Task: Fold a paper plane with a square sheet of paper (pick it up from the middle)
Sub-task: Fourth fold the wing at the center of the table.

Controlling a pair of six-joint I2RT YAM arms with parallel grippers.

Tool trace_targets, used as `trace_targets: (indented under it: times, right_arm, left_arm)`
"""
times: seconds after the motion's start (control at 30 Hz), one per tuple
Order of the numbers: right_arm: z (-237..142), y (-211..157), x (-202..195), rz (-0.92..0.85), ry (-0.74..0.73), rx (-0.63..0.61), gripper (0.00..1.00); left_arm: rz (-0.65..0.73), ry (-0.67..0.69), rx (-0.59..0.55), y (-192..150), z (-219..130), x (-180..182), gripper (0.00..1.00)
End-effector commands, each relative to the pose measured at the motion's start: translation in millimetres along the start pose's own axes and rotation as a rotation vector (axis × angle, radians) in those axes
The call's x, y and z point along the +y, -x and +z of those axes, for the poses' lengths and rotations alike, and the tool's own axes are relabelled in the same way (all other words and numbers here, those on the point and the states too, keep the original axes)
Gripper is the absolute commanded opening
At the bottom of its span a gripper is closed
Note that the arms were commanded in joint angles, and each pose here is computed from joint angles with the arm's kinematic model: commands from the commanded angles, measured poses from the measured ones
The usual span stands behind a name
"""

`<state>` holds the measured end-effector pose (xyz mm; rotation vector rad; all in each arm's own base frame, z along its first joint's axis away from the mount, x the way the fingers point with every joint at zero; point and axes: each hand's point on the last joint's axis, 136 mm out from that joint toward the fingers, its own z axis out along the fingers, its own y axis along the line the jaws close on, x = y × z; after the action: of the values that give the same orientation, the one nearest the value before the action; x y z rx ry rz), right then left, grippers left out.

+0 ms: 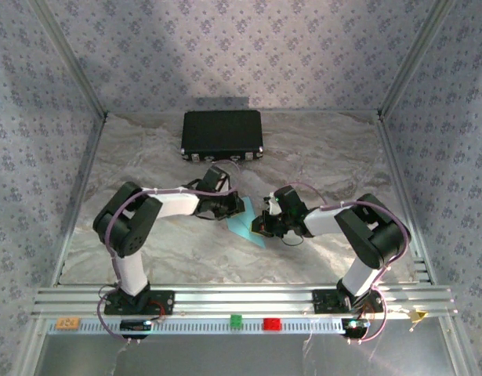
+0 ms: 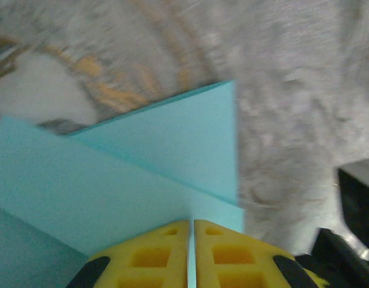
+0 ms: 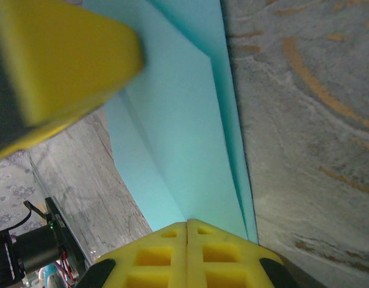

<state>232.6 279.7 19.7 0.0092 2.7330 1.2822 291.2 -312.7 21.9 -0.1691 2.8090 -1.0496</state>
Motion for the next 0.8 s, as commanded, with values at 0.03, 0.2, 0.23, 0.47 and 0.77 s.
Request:
trace_targets:
  times: [0.03, 0.2, 0.23, 0.47, 0.77]
  right_arm:
    - [-3, -23, -28, 0.062, -0.103, 0.072, 0.00]
    - [-11, -8, 2, 0.004, -0.054, 0.044, 0.00]
    - [-13, -5, 7, -0.007, -0.049, 0.041, 0.00]
    - [-3, 12, 25, -0.052, -0.053, 0.036, 0.00]
    - [17, 10, 1, -0.031, -0.133, 0.067, 0.02]
  left_arm:
    - [-0.035, 0.066, 0.007, -1, 8, 21, 0.09]
    - [-0.033, 0.104, 0.016, -6, 8, 35, 0.09]
    - [-0.035, 0.103, 0.017, -6, 9, 36, 0.09]
    - [-0.042, 0.076, 0.023, -8, 11, 34, 0.09]
    - [-0.047, 0.071, 0.023, -9, 13, 35, 0.09]
